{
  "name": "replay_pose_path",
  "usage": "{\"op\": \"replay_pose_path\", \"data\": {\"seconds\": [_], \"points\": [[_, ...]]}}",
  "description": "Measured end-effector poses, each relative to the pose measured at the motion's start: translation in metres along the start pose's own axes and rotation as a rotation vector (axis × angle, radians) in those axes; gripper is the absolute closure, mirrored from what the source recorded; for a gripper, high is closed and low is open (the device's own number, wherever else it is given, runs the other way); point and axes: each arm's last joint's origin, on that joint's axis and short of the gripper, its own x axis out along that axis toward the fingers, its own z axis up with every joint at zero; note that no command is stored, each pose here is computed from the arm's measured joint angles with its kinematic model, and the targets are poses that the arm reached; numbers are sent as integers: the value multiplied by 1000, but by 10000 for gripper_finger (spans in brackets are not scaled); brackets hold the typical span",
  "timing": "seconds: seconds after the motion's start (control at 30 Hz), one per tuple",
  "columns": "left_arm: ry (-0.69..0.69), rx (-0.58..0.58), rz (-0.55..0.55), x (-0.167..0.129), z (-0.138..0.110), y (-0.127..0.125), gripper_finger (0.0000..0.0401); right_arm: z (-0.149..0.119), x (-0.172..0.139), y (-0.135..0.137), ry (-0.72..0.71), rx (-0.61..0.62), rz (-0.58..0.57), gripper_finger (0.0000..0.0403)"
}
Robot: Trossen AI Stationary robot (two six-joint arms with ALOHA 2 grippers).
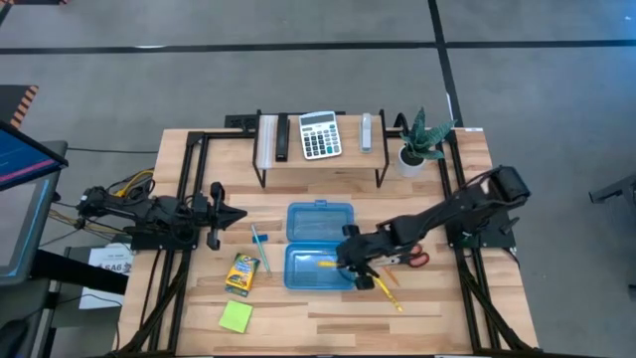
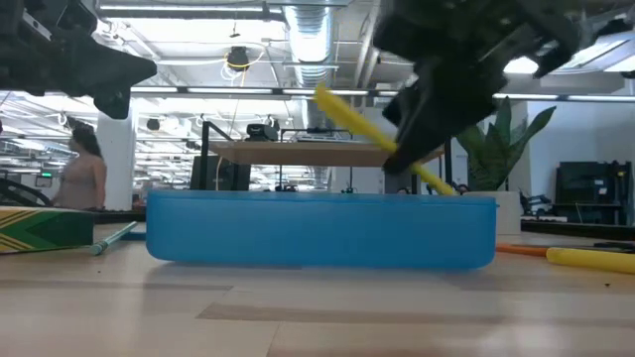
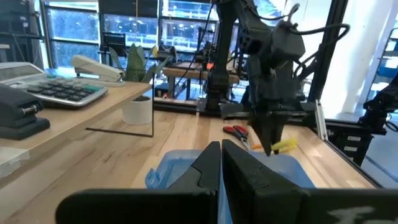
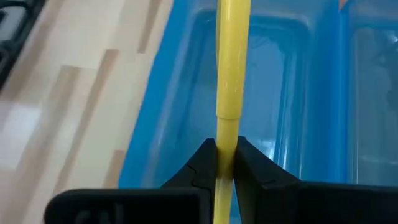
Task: Pack school essentials
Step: Put the yellow pen into the blue supply box, then put the black scissors into the blue supply box
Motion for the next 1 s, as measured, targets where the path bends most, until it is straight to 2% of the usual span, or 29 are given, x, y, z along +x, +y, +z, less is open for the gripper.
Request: {"op": "replay_pose_path", "data": {"seconds": [0.23,0.5,0.6,0.73,1.0], "points": [[8,2,1,1,-1,0,397,8,10,-2,48,-4,-12,321],[7,2,1,0,-1,0,397,14,4,-1,24,-14,-11,222],[8,2,1,1,-1,0,397,14,0,-1,37,-14,-15,196],[8,2,1,1,-1,0,397,14,-8,-1,47,-12,-17,188],[4,2,20,0,0,0,397,15,-42,8,73,8,-9,213]]}}
